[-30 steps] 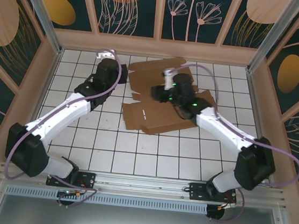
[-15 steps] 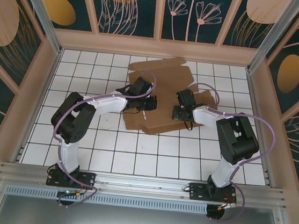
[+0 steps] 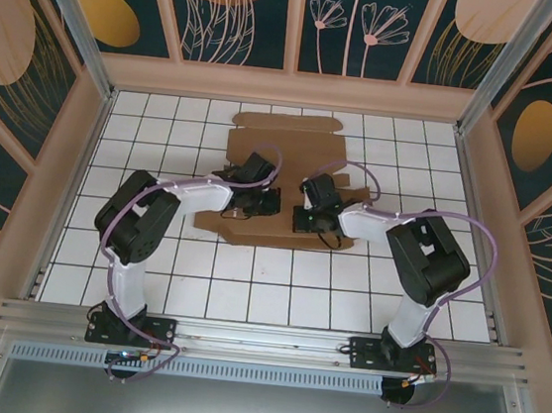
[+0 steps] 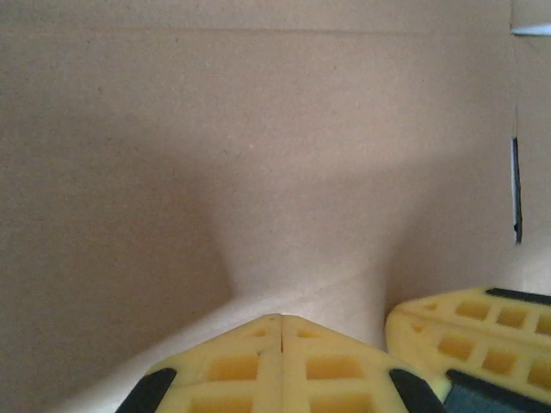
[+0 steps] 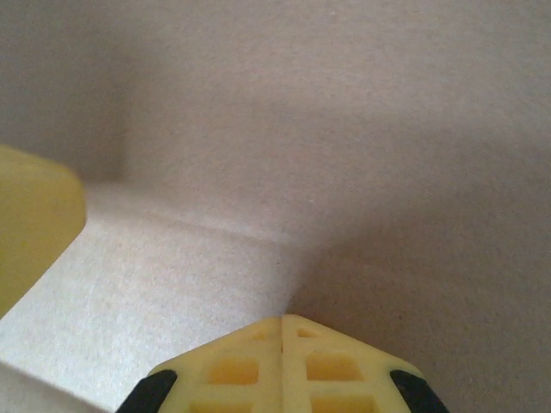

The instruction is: Fold the paper box

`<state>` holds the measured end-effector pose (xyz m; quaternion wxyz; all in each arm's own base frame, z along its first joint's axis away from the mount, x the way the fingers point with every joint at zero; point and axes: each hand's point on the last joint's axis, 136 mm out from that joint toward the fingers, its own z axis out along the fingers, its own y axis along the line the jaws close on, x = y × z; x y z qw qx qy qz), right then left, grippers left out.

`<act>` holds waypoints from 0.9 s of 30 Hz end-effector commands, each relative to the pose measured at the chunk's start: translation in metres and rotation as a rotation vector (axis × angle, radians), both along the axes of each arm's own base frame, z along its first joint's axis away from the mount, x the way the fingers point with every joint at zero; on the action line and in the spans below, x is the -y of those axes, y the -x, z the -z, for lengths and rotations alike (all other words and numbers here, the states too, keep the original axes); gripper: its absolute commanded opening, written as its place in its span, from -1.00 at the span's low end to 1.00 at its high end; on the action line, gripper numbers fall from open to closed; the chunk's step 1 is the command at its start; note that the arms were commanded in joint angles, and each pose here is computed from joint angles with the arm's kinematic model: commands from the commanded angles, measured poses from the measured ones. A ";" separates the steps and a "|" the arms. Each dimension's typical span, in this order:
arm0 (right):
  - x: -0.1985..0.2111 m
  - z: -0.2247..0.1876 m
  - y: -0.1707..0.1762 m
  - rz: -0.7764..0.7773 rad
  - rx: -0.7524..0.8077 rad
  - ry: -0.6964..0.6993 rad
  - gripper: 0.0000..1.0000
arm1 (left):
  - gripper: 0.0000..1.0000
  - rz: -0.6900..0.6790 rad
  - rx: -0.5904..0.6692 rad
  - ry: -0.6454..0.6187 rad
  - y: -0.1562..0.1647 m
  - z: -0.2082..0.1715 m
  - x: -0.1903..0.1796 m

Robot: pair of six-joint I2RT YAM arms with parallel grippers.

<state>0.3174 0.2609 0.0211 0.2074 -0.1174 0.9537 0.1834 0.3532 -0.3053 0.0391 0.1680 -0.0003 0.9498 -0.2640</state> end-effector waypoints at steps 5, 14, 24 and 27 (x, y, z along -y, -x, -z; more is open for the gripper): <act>0.010 -0.030 0.011 0.055 -0.004 -0.032 -0.55 | -1.00 -0.063 0.013 0.006 -0.003 -0.017 -0.022; 0.054 -0.063 -0.029 0.208 0.065 -0.090 -0.20 | -1.00 -0.080 -0.055 0.019 0.002 0.009 -0.020; 0.089 -0.070 -0.004 0.330 0.012 -0.112 0.16 | -1.00 -0.115 -0.104 0.024 0.017 0.029 -0.029; 0.107 -0.072 0.004 0.375 -0.001 -0.165 0.18 | -1.00 -0.115 -0.119 0.019 0.021 0.039 -0.030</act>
